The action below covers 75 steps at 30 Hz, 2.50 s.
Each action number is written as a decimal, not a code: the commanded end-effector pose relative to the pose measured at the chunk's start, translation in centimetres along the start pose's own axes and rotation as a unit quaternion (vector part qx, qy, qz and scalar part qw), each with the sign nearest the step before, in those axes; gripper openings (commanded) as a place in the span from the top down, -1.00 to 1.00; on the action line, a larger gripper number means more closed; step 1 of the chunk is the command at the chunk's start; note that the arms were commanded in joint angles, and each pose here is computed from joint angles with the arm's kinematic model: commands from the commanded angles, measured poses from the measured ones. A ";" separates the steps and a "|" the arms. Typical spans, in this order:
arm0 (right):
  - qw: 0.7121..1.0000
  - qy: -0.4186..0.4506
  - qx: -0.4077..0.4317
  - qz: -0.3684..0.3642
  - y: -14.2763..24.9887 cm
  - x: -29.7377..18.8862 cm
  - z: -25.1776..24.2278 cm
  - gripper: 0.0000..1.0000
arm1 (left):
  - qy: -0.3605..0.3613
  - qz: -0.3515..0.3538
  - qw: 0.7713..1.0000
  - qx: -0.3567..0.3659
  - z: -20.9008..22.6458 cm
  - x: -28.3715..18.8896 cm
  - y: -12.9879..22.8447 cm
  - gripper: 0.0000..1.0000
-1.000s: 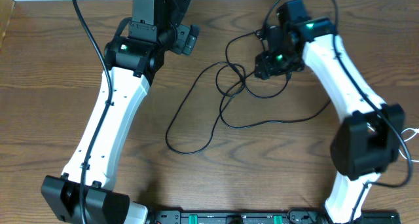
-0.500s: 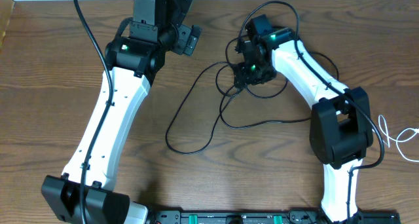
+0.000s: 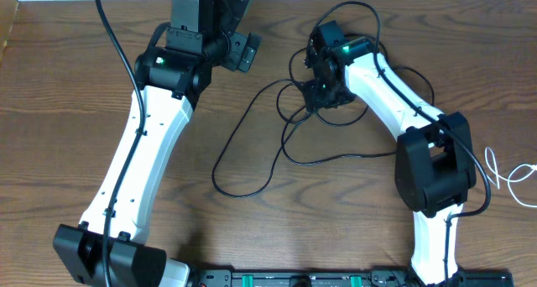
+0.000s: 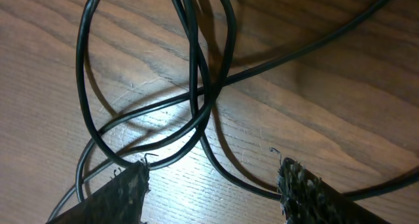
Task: Untangle cables
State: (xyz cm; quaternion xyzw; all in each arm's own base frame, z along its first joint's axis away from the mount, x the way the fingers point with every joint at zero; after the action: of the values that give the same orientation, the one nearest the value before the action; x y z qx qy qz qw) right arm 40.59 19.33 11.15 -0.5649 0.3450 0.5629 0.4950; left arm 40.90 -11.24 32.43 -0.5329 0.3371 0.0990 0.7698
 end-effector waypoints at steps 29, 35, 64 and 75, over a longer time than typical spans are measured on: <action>1.000 0.023 0.006 0.008 0.0 3.0 2.1 -0.29 | 0.022 -0.005 1.000 -0.003 -0.5 0.3 -0.1 -0.87; 1.000 0.025 0.007 0.008 0.0 3.0 2.1 -0.29 | 0.028 -0.006 1.000 -0.003 -0.6 0.3 -0.1 -0.87; 0.999 0.026 0.014 0.040 0.9 5.0 2.0 -0.15 | 0.028 -0.007 1.000 -0.003 -0.6 0.3 -0.1 -0.87; 0.999 0.011 0.019 0.043 1.0 5.0 2.5 0.97 | 0.028 -0.006 1.000 -0.003 -0.6 0.3 -0.1 -0.87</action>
State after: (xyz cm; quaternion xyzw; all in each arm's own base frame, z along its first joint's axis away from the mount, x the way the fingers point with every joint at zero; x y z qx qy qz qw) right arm 39.71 21.43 6.42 -0.5513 0.3915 0.5628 0.4754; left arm 40.79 -11.81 32.48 -0.5377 0.3503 0.0801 0.7627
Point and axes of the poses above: each gripper's point midway between its finger pads, its own x axis out along the fingers, its own z axis along the line the jaws close on, y = z × x, the point moved 6 cm from there along -x, back along the fingers, and after that the axes turned 1 degree about x, right-handed, at the moved point
